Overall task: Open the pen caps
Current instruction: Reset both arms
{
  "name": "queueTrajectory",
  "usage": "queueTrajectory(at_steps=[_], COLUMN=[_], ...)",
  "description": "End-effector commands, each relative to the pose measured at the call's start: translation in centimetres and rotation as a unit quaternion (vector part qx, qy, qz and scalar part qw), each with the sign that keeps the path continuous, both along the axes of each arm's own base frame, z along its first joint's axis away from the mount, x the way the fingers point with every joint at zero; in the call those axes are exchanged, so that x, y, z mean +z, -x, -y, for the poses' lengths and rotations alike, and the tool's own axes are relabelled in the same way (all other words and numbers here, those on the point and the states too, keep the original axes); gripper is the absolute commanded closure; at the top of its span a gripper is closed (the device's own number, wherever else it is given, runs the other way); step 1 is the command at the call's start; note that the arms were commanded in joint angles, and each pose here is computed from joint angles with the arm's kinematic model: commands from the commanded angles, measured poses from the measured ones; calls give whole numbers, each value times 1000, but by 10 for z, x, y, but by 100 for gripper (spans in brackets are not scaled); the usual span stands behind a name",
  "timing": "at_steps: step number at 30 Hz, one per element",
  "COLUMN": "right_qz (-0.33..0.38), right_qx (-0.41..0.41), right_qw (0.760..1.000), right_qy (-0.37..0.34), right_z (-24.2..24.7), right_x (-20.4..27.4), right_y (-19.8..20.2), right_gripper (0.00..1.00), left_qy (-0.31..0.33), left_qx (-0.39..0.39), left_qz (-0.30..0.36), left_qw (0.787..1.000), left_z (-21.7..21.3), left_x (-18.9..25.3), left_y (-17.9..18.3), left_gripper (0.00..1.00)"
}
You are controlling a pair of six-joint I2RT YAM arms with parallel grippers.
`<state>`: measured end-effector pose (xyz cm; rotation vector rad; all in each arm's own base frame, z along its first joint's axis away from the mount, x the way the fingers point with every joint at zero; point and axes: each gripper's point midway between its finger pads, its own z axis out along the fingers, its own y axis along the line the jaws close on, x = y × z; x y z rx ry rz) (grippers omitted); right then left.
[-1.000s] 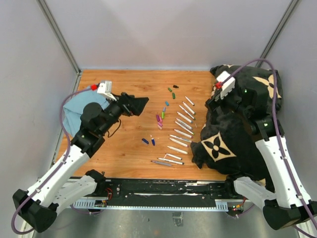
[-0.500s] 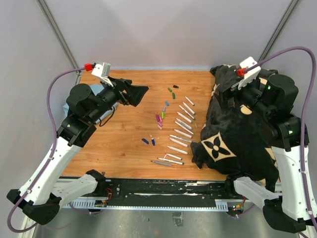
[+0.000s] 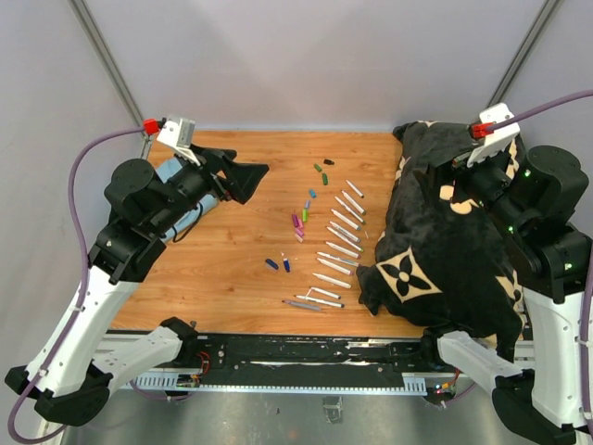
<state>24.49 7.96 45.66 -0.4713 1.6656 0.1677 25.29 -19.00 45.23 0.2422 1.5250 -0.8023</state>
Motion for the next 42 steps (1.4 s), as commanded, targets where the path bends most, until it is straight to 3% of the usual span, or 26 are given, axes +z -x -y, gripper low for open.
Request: queueTrajectory(at_steps=[1,23,42], right_qz=[3,-8,-21], right_qx=[-21,-13,-20], right_qw=[1000,999,999], right_qy=[-1,45,36], right_z=[10,12,13], right_x=[5,-13,-22], right_y=[5,-1,-1], right_gripper=[2,2,2], left_qy=[-5,-20,-33], left_qx=[3,-8,2], left_qz=[12,0,-11], left_qw=[1000,1000,999], left_z=[-7,0,0], left_x=[8,-15,-30], left_y=[9,2,-5], left_gripper=[1,1,1])
